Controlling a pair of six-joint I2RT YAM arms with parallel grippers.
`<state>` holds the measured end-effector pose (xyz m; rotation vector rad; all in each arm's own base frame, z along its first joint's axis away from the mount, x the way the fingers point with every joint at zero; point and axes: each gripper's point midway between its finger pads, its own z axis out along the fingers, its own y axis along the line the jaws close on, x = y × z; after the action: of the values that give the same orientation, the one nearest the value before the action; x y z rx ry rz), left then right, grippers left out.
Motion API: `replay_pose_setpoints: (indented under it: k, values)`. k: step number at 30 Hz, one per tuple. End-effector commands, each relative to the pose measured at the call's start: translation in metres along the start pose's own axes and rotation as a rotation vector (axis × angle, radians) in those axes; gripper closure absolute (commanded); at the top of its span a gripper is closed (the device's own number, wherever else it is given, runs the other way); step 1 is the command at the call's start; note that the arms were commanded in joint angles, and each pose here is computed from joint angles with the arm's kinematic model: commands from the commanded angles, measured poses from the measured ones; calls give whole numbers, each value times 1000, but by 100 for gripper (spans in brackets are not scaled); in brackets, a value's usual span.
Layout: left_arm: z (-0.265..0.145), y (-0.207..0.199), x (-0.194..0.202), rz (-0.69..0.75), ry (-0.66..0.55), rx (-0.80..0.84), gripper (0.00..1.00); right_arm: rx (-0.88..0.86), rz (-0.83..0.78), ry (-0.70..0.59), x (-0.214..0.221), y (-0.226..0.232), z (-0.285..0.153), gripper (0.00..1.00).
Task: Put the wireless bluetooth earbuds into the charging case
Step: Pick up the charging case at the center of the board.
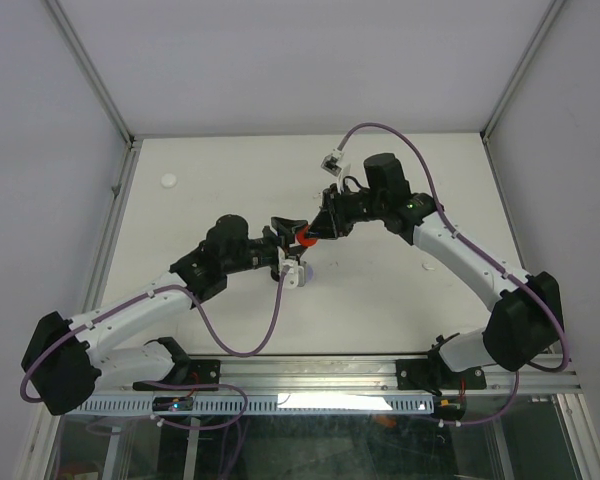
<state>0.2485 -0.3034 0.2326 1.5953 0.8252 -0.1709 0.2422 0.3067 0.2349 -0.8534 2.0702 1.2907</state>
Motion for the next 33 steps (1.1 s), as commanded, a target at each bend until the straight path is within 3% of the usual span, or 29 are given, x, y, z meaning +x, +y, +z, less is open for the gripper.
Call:
replay_pose_setpoints:
  k: [1, 4, 10, 17, 25, 33]
  values:
    - [-5, 7, -13, 24, -34, -28, 49, -58, -52, -65, -24, 18, -7, 92]
    - [-6, 9, -11, -2, -21, -41, 42, -56, -58, -78, -24, 18, -9, 99]
    - [-12, 20, -4, -110, 25, -122, 33, -43, -96, -135, -30, 21, -18, 100]
    - [-16, 27, -7, -400, -9, -232, 31, 2, -127, -275, -42, 18, -35, 100]
    - [-28, 34, -29, -872, -241, -356, 32, -10, -190, -424, -53, 29, -49, 100]
    - [-51, 40, -56, -1157, -593, -355, 37, -84, -225, -495, -50, 45, -56, 100]
